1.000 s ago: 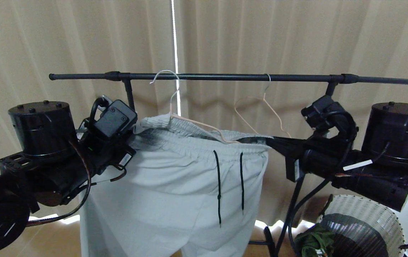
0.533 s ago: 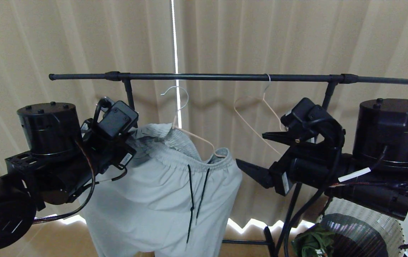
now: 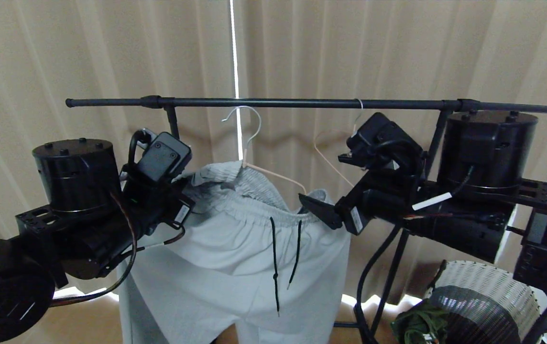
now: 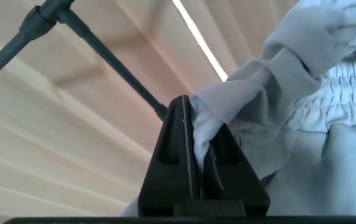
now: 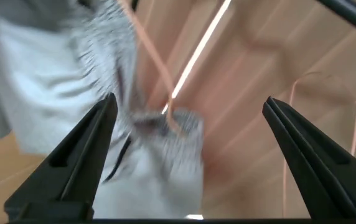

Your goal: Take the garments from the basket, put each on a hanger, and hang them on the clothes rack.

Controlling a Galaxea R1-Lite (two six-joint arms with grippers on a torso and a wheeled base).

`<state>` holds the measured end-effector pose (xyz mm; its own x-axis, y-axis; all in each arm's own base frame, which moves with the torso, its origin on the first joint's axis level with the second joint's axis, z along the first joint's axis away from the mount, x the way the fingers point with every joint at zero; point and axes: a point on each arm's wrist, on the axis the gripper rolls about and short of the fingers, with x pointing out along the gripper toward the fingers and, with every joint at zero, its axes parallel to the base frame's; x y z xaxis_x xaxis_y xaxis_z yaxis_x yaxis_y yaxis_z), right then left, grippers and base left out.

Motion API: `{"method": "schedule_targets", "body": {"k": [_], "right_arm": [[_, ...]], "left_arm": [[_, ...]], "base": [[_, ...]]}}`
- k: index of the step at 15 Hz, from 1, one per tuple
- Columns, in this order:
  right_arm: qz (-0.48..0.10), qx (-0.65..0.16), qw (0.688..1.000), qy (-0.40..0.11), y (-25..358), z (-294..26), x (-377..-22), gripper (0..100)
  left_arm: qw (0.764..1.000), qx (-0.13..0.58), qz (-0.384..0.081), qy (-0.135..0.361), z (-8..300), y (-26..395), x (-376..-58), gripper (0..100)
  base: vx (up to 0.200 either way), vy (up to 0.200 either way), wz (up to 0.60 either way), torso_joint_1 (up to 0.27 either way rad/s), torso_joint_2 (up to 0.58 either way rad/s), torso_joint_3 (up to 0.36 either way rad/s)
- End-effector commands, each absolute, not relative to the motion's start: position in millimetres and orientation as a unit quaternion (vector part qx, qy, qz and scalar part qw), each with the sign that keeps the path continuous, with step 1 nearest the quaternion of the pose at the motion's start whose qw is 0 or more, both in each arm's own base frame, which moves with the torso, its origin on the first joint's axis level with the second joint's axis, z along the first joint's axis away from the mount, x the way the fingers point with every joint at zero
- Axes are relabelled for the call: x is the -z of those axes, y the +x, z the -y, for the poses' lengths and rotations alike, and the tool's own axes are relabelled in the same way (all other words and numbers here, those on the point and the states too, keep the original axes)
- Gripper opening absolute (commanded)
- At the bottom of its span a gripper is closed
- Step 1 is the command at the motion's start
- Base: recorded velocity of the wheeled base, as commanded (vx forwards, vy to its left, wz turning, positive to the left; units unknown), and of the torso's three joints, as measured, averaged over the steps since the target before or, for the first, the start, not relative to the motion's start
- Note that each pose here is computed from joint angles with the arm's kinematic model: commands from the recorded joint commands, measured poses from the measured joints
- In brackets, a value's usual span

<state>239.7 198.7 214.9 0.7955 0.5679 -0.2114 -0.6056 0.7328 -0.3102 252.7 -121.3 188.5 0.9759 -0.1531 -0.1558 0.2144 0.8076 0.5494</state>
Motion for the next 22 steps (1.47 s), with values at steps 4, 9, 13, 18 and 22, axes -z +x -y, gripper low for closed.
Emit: {"method": "schedule_targets", "body": {"k": [4, 9, 13, 18, 22], "right_arm": [[-0.055, -0.276, 0.931, -0.233, 278, -213, -201, 100], [-0.055, -0.266, 0.932, -0.242, 288, -214, -198, 100], [-0.055, -0.266, 0.932, -0.241, 287, -214, -198, 0], [-0.045, -0.265, 0.933, -0.237, 288, -215, -198, 0], [-0.039, -0.263, 0.935, -0.235, 285, -213, -203, 0]], "left_arm": [[0.951, 0.117, -0.035, 0.283, 132, 241, -195, 0], [0.952, 0.122, -0.030, 0.280, 134, 238, -197, 0], [0.951, 0.125, -0.029, 0.280, 134, 238, -197, 0], [0.951, 0.127, -0.030, 0.282, 135, 239, -197, 0], [0.954, 0.144, -0.028, 0.263, 135, 237, -197, 100]], "base": [[0.000, 0.000, 0.00, 0.000, 0.00, 0.000], [0.000, 0.000, 0.00, 0.000, 0.00, 0.000], [0.000, 0.000, 0.00, 0.000, 0.00, 0.000], [0.000, 0.000, 0.00, 0.000, 0.00, 0.000], [0.000, 0.000, 0.00, 0.000, 0.00, 0.000]]}}
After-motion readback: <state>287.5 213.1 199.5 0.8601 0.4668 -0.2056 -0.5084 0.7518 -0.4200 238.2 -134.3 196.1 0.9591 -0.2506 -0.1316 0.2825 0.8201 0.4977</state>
